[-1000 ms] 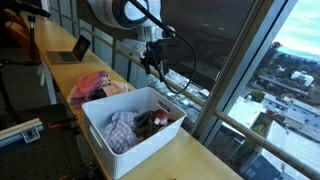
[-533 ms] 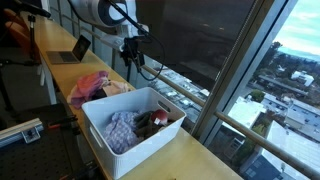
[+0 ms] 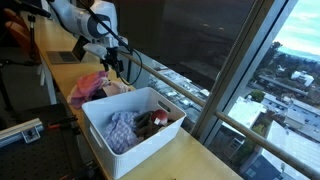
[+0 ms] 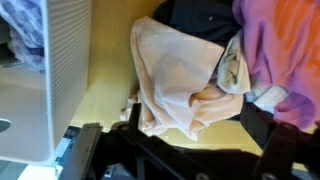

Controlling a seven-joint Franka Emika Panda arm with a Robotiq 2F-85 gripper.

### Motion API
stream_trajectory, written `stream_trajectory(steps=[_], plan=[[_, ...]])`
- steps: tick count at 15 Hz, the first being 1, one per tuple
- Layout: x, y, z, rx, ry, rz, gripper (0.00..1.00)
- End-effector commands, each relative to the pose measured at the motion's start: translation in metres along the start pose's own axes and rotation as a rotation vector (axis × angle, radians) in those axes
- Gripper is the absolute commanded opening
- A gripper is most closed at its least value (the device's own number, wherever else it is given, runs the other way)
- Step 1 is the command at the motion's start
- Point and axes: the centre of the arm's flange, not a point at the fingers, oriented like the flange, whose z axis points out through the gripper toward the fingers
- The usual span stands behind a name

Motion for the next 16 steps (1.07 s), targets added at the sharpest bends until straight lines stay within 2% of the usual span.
stream_trajectory(steps=[1, 4, 8, 16], plan=[[-0.005, -0.038, 0.031, 0.003, -0.023, -0.040, 1.00], [-0.016, -0.055, 0.056, 0.004, -0.063, -0.068, 1.00], [-0.021, -0.055, 0.084, -0.002, -0.106, -0.084, 1.00], [-0.012, -0.060, 0.122, 0.012, -0.142, -0.083, 1.00]])
